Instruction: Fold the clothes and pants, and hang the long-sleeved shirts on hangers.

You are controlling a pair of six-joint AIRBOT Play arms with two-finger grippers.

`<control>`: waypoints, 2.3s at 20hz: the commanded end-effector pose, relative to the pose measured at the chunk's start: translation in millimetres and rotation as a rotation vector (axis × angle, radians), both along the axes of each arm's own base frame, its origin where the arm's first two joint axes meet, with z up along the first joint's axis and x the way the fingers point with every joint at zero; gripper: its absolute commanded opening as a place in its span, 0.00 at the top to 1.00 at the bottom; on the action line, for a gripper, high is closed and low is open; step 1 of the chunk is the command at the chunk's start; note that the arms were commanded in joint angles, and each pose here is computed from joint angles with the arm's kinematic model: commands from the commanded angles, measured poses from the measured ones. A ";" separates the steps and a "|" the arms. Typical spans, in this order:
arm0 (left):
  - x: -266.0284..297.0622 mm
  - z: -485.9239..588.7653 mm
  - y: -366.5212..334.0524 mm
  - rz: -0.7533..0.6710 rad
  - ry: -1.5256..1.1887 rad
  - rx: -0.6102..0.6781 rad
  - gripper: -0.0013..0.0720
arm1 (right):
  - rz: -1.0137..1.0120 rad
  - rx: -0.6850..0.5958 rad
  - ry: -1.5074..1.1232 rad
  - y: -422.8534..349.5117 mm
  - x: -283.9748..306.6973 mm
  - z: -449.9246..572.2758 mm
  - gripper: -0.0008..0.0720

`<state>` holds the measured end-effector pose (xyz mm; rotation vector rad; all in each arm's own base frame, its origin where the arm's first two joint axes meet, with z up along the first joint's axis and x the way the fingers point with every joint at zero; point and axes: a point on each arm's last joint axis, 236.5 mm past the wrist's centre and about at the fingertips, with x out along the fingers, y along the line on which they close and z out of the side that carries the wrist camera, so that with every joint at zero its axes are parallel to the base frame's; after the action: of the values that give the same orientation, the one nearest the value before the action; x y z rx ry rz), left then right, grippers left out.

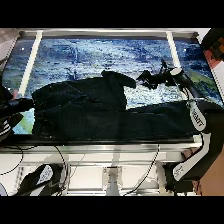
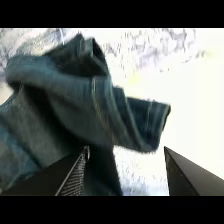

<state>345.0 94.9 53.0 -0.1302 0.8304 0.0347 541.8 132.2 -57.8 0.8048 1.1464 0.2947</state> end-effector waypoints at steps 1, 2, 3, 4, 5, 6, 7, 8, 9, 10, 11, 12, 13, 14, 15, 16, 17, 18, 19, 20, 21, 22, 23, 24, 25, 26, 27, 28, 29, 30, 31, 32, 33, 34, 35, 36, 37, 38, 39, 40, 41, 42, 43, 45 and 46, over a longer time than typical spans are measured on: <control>0.3 0.6 -0.4 0.002 -0.003 -0.003 0.96 | 0.000 -0.017 -0.027 5.3 17.8 -10.8 0.25; 0.9 1.2 -1.5 0.002 -0.006 -0.010 0.96 | 0.002 -0.010 -0.018 7.2 18.0 -13.3 0.25; 1.6 1.8 -2.6 0.003 -0.010 -0.017 0.96 | 0.009 -0.005 -0.008 11.0 16.1 -16.8 0.25; 1.5 1.8 -2.3 0.003 -0.010 -0.016 0.96 | 0.026 -0.002 0.007 17.2 11.9 -21.2 0.25; 1.6 1.6 -2.1 0.004 -0.009 -0.015 0.96 | 0.047 0.001 0.022 24.7 6.7 -24.8 0.25; 2.8 2.6 0.0 0.009 -0.016 -0.008 0.96 | 0.064 0.004 0.032 30.9 2.8 -27.1 0.25; 6.0 5.4 3.6 0.020 -0.034 0.002 0.96 | 0.074 0.004 0.034 35.3 1.0 -27.5 0.26; 8.6 8.3 7.1 0.030 -0.050 0.013 0.95 | 0.078 0.010 0.035 38.6 0.0 -26.5 0.44; 10.0 9.7 8.9 0.035 -0.059 0.018 0.95 | 0.079 0.020 0.039 40.3 -1.0 -25.2 0.63; 10.2 9.8 9.5 0.037 -0.060 0.019 0.94 | 0.085 0.035 0.048 43.1 -3.3 -23.5 0.79; 10.2 10.0 9.4 0.037 -0.061 0.019 0.94 | 0.095 0.045 0.059 45.3 -6.7 -22.7 0.95; 10.2 9.9 9.5 0.037 -0.061 0.019 0.94 | 0.112 0.064 0.075 49.4 -12.2 -19.8 0.97; 10.4 10.0 9.7 0.037 -0.061 0.019 0.94 | 0.131 0.090 0.086 54.6 -17.8 -12.8 0.97; 10.4 10.0 9.7 0.037 -0.061 0.019 0.94 | 0.148 0.107 0.075 58.4 -19.9 -1.5 0.97; 10.4 10.2 9.5 0.037 -0.062 0.019 0.94 | 0.157 0.113 0.047 59.9 -18.3 15.3 0.97; 10.5 10.1 9.5 0.040 -0.062 0.016 0.94 | 0.151 0.114 -0.010 57.8 -9.4 42.6 0.97; 10.5 10.1 9.5 0.040 -0.062 0.016 0.94 | 0.123 0.126 -0.062 53.7 1.6 76.7 0.97; 10.5 10.1 9.5 0.040 -0.062 0.016 0.94 | 0.095 0.139 -0.111 48.2 10.9 111.0 0.97; 10.4 10.2 9.3 0.040 -0.062 0.016 0.94 | 0.069 0.141 -0.172 39.2 19.3 147.1 0.97; 10.4 10.2 9.3 0.040 -0.062 0.016 0.94 | 0.031 0.129 -0.229 25.2 26.5 183.4 0.97; 10.4 10.2 9.3 0.040 -0.062 0.016 0.94 | -0.011 0.109 -0.273 8.5 30.3 213.7 0.97; 10.5 10.2 9.2 0.039 -0.062 0.016 0.94 | -0.039 0.072 -0.308 -9.4 30.6 236.2 0.97; 10.5 10.3 9.1 0.039 -0.062 0.015 0.94 | -0.071 0.018 -0.318 -31.7 27.1 251.5 0.97; 10.7 10.5 8.8 0.040 -0.063 0.013 0.94 | -0.102 -0.036 -0.306 -53.2 20.6 258.7 0.97; 10.7 10.4 8.8 0.040 -0.063 0.013 0.94 | -0.136 -0.102 -0.275 -78.4 10.9 258.1 0.97; 10.7 10.5 8.8 0.040 -0.063 0.013 0.94 | -0.163 -0.174 -0.218 -103.4 -1.6 249.9 0.97; 10.7 10.4 8.8 0.040 -0.063 0.013 0.94 | -0.192 -0.271 -0.139 -135.0 -17.7 235.3 0.97; 10.7 10.4 8.6 0.039 -0.063 0.013 0.94 | -0.224 -0.361 -0.054 -166.4 -34.2 219.7 0.97; 10.7 10.4 8.8 0.040 -0.063 0.013 0.94 | -0.262 -0.455 0.028 -201.4 -50.9 204.4 0.97; 10.6 10.4 8.7 0.040 -0.063 0.012 0.94 | -0.305 -0.533 0.094 -233.4 -64.5 192.7 0.97; 10.6 10.3 8.5 0.039 -0.063 0.012 0.94 | -0.352 -0.594 0.143 -263.8 -75.5 183.0 0.97; 10.6 10.3 8.6 0.040 -0.063 0.012 0.94 | -0.386 -0.620 0.179 -287.4 -83.7 173.7 0.97; 10.5 10.3 8.6 0.044 -0.062 0.007 0.94 | -0.399 -0.628 0.205 -304.5 -89.6 164.5 0.97; 10.5 10.2 8.4 0.058 -0.062 -0.007 0.94 | -0.421 -0.619 0.241 -320.0 -95.3 152.8 0.97; 10.6 10.3 8.4 0.072 -0.062 -0.020 0.94 | -0.439 -0.598 0.265 -330.9 -98.0 142.8 0.97; 10.5 10.2 8.5 0.082 -0.062 -0.030 0.94 | -0.449 -0.567 0.261 -334.8 -93.7 136.1 0.97; 10.5 10.2 8.5 0.085 -0.062 -0.033 0.94 | -0.453 -0.527 0.225 -333.2 -82.6 133.9 0.97; 10.5 10.2 8.5 0.085 -0.062 -0.033 0.94 | -0.463 -0.481 0.157 -328.5 -64.1 137.2 0.97; 10.5 10.2 8.6 0.085 -0.062 -0.033 0.94 | -0.469 -0.441 0.074 -322.7 -44.3 144.7 0.97; 10.2 9.9 8.2 0.084 -0.060 -0.034 0.94 | -0.488 -0.393 -0.013 -316.3 -22.9 155.4 0.97; 9.7 9.3 7.3 0.082 -0.056 -0.036 0.94 | -0.508 -0.358 -0.080 -311.5 -6.5 164.8 0.97; 9.1 8.6 6.9 0.081 -0.053 -0.038 0.94 | -0.527 -0.325 -0.140 -307.1 7.6 174.4 0.97; 9.1 8.7 6.9 0.081 -0.053 -0.037 0.94 | -0.538 -0.295 -0.183 -302.5 17.4 182.5 0.97; 9.1 8.7 6.9 0.081 -0.053 -0.037 0.94 | -0.529 -0.274 -0.247 -292.5 30.0 193.8 0.97; 9.1 8.7 6.9 0.081 -0.053 -0.037 0.94 | -0.523 -0.287 -0.254 -292.3 31.0 193.8 0.97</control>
<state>354.6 102.2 62.2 -0.1954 0.7698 0.0912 548.8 -167.7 116.3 0.7312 0.8036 -0.2532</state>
